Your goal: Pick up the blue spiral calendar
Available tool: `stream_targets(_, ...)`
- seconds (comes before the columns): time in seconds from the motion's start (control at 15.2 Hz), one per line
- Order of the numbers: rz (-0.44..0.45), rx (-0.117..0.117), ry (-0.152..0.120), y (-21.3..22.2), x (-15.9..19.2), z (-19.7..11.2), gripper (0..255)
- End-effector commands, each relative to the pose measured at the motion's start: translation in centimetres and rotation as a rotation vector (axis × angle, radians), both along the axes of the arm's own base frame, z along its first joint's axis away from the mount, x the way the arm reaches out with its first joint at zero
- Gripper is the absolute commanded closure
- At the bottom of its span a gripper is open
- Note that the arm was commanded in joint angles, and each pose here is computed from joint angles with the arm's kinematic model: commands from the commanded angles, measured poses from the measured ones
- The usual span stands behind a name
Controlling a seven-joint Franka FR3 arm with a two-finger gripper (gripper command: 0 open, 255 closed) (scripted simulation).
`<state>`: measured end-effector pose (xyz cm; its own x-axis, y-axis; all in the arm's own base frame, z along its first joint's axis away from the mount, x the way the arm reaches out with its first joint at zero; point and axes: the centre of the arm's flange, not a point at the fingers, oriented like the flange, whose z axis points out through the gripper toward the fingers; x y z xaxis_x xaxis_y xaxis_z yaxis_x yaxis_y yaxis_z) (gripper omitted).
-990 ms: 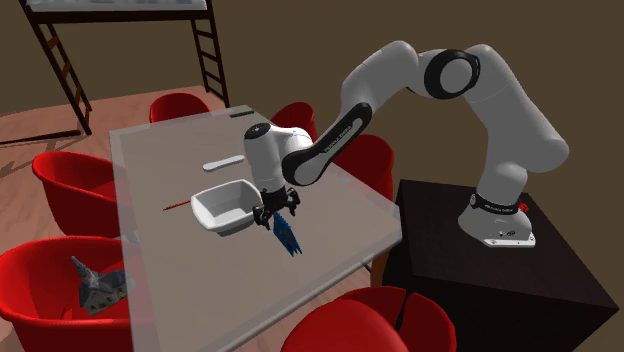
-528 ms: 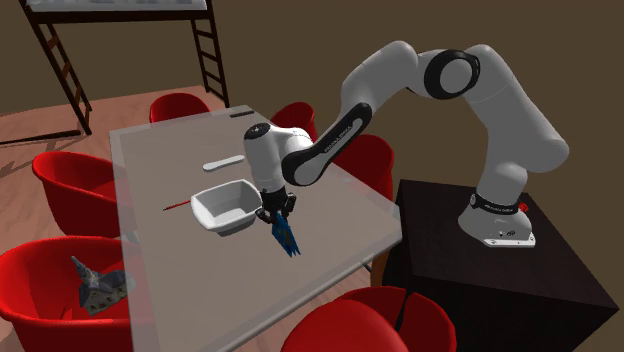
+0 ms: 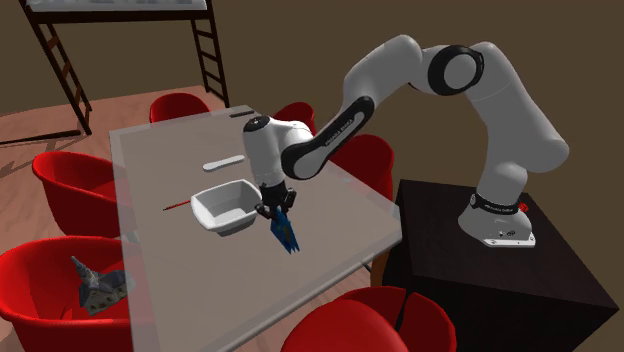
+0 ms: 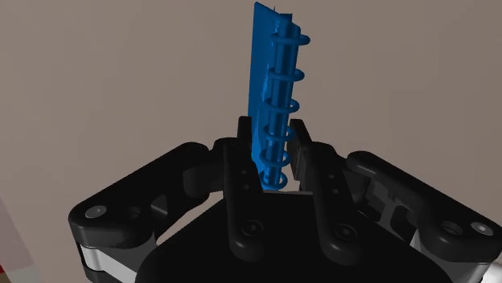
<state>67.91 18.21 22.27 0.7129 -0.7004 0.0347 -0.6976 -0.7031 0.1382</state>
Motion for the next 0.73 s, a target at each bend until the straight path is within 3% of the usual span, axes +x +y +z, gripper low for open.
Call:
stream_targets(0.0,0.0,0.0,-0.001,0.0,0.0,1.1,255)
stream_targets(0.66,0.0,0.0,-0.001,0.0,0.0,6.0,255)
